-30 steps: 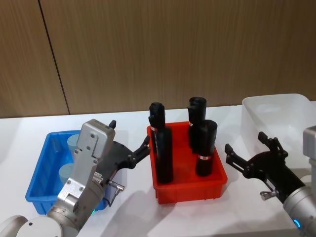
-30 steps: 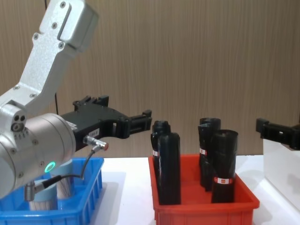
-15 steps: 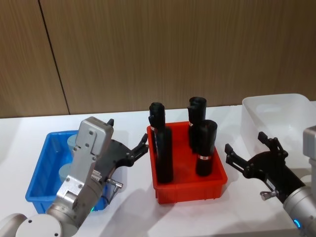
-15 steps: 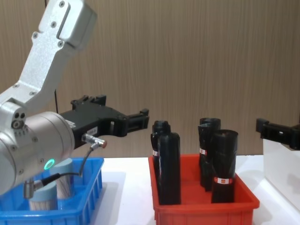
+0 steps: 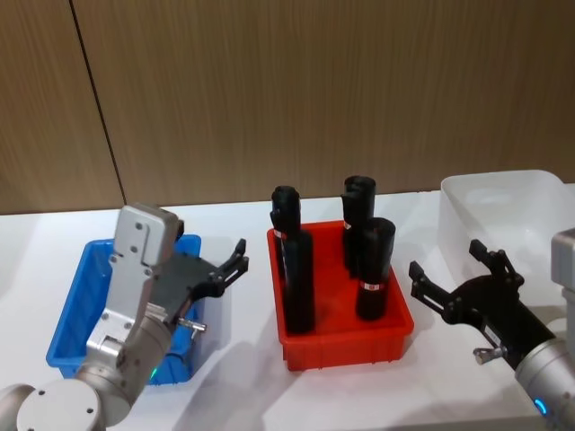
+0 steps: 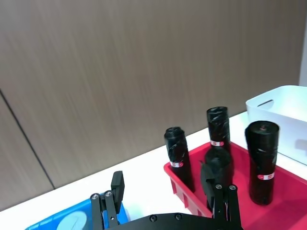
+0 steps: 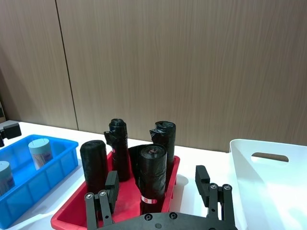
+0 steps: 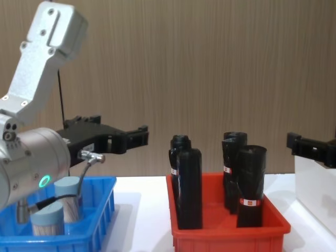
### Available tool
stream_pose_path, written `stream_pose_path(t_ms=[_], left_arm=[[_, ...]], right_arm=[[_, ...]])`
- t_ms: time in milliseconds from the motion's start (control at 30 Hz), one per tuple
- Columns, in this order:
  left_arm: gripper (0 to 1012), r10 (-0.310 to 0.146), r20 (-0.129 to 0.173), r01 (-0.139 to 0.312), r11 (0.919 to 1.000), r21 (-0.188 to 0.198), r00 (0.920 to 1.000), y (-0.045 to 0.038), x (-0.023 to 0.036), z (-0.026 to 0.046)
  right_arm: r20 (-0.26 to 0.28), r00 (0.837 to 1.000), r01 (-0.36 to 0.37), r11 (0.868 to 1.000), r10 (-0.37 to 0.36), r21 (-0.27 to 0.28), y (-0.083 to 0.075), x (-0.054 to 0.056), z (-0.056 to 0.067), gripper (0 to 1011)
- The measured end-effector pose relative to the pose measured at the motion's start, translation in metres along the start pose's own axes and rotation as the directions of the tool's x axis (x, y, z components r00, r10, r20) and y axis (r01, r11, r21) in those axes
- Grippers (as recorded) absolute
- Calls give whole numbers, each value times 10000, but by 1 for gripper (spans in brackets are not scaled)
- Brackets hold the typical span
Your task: Pick the cotton swabs from the blue box and place them into the white box.
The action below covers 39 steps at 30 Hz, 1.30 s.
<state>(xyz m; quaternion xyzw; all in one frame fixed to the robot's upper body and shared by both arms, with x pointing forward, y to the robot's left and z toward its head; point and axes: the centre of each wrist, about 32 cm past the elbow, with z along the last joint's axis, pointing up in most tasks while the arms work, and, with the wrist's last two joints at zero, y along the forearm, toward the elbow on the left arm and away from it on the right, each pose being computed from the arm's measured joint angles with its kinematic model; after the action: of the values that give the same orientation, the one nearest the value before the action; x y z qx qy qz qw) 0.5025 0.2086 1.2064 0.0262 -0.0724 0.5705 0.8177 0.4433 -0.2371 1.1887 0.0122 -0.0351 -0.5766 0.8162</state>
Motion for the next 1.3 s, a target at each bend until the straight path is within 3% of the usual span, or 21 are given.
stream_pose_path(t_ms=[367, 500, 567, 800, 1067, 1300], left_arm=[[1003, 751, -948, -708, 9963, 480, 9927, -9, 123, -64], [1003, 1080, -1240, -1005, 9928, 647, 9864, -7, 166, -90], [1003, 1342, -1489, -1232, 9891, 807, 9797, -2, 201, -117], [1003, 1861, -1925, -1646, 9788, 1221, 9635, 14, 280, -182], [1003, 2360, -2149, -1992, 9634, 1797, 9477, 34, 366, -265], [1003, 2683, -2146, -2184, 9483, 2302, 9391, 47, 434, -343]], right_arm=[[0, 10000, 0, 10000, 0, 0, 0, 0, 0, 1001], [0, 10000, 0, 10000, 0, 0, 0, 0, 0, 1001], [0, 10000, 0, 10000, 0, 0, 0, 0, 0, 1002], [0, 10000, 0, 10000, 0, 0, 0, 0, 0, 1002], [0, 10000, 0, 10000, 0, 0, 0, 0, 0, 1002], [0, 10000, 0, 10000, 0, 0, 0, 0, 0, 1002]])
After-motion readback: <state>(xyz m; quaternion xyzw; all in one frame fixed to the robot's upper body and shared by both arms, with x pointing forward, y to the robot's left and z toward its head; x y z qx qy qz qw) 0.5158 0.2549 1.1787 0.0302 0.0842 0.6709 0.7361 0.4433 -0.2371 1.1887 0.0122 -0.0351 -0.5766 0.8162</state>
